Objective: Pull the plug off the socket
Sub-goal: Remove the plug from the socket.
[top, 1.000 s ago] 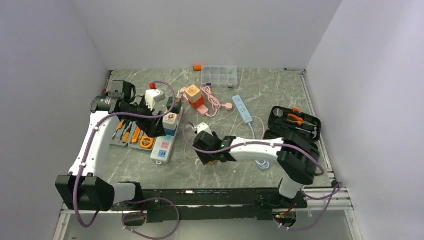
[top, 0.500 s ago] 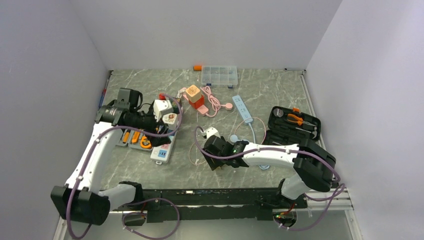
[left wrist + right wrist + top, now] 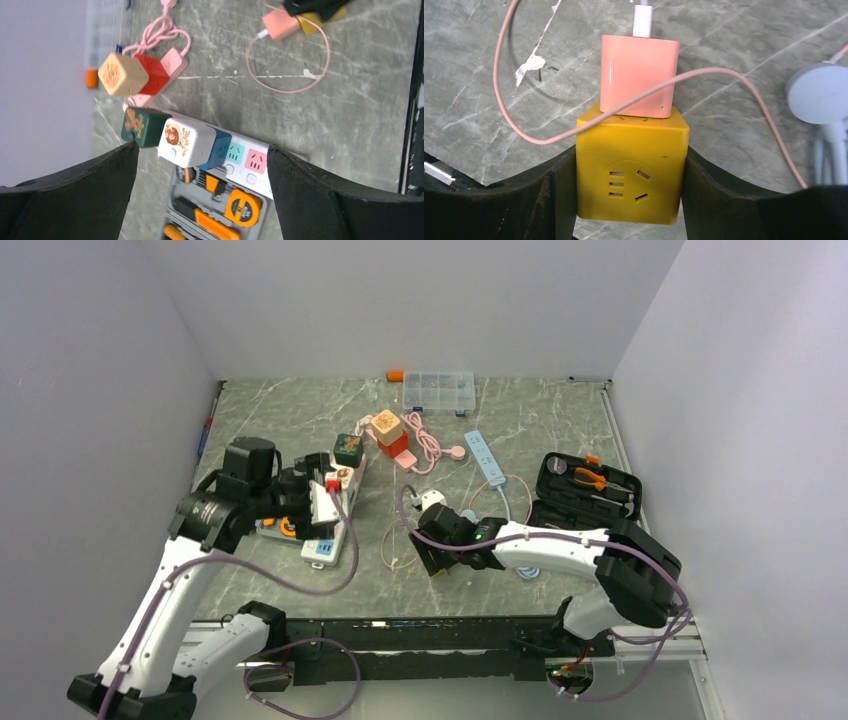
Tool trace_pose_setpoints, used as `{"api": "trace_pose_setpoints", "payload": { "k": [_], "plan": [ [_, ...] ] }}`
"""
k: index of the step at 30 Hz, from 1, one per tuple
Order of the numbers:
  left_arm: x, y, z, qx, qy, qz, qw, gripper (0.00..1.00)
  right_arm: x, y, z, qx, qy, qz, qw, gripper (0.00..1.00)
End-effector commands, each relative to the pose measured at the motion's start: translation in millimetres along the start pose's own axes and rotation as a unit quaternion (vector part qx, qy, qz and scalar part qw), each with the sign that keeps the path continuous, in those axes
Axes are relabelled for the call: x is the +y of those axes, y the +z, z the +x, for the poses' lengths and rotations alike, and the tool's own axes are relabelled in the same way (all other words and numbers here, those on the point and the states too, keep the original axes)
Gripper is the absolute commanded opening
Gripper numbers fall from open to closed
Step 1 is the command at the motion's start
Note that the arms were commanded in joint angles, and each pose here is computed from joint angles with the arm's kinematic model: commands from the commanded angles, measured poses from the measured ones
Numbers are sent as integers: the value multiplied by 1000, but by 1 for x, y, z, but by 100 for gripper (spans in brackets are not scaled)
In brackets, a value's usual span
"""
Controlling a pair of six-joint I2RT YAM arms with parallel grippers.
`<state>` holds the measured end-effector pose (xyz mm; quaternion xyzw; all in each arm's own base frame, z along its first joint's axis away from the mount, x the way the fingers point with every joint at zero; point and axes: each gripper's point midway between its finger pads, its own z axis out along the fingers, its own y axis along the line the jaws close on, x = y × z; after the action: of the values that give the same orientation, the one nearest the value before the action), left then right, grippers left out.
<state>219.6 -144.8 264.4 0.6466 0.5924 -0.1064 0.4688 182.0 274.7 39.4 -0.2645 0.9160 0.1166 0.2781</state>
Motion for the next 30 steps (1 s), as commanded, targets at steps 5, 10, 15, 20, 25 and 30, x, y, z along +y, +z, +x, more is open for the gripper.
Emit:
{"api": "trace_pose_setpoints", "payload": {
  "k": [5, 10, 15, 20, 25, 30],
  "plan": [
    [-21, 29, -12, -31, 157, 26, 987, 99, -4, -35, -57, -97, 8, -48, 994, 0],
    [-45, 57, -37, -83, 215, 50, 972, 99, 5, -81, -102, -203, -9, -131, 970, 0],
    [-74, 79, -47, -109, 230, 92, 963, 99, 13, -95, -108, -213, -42, -176, 960, 0],
    [-82, 94, -59, -139, 278, 65, 948, 99, 27, -107, -104, -214, -62, -227, 948, 0],
    [-88, 109, -53, -130, 312, 67, 939, 99, 41, -121, -94, -209, -87, -283, 932, 0],
    [-56, 120, -58, -113, 327, -7, 938, 99, 51, -124, -81, -177, -100, -322, 925, 0]
  ]
}}
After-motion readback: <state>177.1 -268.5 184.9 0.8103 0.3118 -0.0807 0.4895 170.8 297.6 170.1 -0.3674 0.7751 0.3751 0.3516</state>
